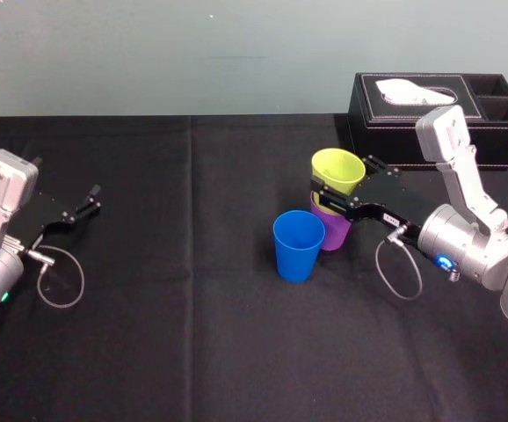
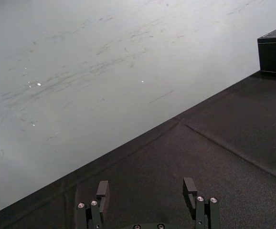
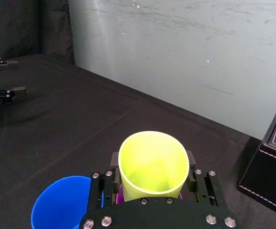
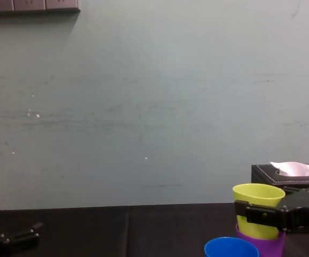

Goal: Stack the three plastic cups sequentially using one hand.

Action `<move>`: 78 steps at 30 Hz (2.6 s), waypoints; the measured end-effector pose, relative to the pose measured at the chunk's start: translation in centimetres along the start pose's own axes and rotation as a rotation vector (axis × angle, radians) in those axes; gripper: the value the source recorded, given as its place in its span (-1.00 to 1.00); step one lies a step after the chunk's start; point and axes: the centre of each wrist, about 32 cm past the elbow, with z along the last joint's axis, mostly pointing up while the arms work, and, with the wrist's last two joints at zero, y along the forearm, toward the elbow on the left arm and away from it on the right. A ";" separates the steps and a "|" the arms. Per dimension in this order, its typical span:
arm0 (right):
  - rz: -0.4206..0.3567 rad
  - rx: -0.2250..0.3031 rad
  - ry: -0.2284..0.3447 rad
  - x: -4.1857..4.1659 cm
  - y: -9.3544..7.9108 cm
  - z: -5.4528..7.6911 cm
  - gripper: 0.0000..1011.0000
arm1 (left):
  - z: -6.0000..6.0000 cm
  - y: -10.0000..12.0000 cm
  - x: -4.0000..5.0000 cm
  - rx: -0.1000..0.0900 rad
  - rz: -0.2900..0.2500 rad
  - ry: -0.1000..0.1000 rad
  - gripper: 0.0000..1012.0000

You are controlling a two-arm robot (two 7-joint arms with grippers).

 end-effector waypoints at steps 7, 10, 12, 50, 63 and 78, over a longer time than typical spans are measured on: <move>-0.001 -0.008 -0.001 0.03 -0.1 -0.5 0.47 | 0.0 0.0 0.00 0.000 0.000 0.000 1.00; 0.004 -0.014 -0.004 -0.05 -0.1 -0.8 0.47 | 0.0 0.0 0.00 0.000 0.000 0.000 1.00; 0.006 -0.018 -0.004 -0.15 -0.1 -1.0 0.47 | 0.0 0.0 0.00 0.000 0.000 0.000 1.00; 0.005 0.003 -0.025 -0.39 -0.9 -0.7 0.98 | 0.0 0.0 0.00 0.000 0.000 0.000 1.00; 0.004 -0.001 -0.039 -1.05 -5.0 -1.1 0.98 | 0.0 0.0 0.00 0.000 0.000 0.000 1.00; 0.065 -0.042 0.027 -4.37 -11.1 -5.8 0.98 | 0.0 0.0 0.00 0.000 0.000 0.000 1.00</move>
